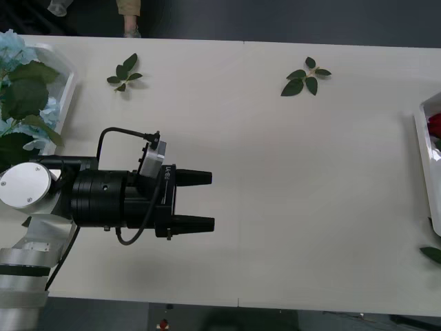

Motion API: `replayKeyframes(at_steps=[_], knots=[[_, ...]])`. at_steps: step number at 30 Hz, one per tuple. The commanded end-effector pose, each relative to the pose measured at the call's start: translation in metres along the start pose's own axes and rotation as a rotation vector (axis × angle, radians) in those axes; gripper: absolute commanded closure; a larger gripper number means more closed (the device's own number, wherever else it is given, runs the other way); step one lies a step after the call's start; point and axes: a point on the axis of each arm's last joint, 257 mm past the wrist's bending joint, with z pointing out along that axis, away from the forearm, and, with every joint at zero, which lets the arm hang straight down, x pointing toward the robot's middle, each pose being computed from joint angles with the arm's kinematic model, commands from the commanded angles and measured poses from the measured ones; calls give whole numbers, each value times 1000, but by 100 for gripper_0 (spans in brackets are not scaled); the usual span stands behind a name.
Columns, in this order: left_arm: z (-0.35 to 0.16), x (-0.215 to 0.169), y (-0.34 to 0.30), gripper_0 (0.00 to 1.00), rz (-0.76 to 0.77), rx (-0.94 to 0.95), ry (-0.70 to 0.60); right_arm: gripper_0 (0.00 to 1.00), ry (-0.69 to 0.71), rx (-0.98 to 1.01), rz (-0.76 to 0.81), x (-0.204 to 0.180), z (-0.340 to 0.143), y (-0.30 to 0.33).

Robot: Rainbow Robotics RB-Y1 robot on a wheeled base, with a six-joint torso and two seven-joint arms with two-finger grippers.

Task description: Put the red flowers into the right box and the blue flowers into the left box

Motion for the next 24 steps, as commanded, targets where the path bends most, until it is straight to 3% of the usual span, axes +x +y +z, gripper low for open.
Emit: replayKeyframes(at_steps=[1,4,13,24], knots=[[2,-5,-8,0,57,17,0,16,-55,19,-45,-30,-13,-15],[2,-5,-8,0,57,17,0,10,-55,-25,-48,-29,-9,4],[2,-5,-8,0,57,17,0,9,-71,-183,-135,-47,-23,83],[2,-5,-8,0,57,17,0,9,-54,-406,-247,-52,-90,191]])
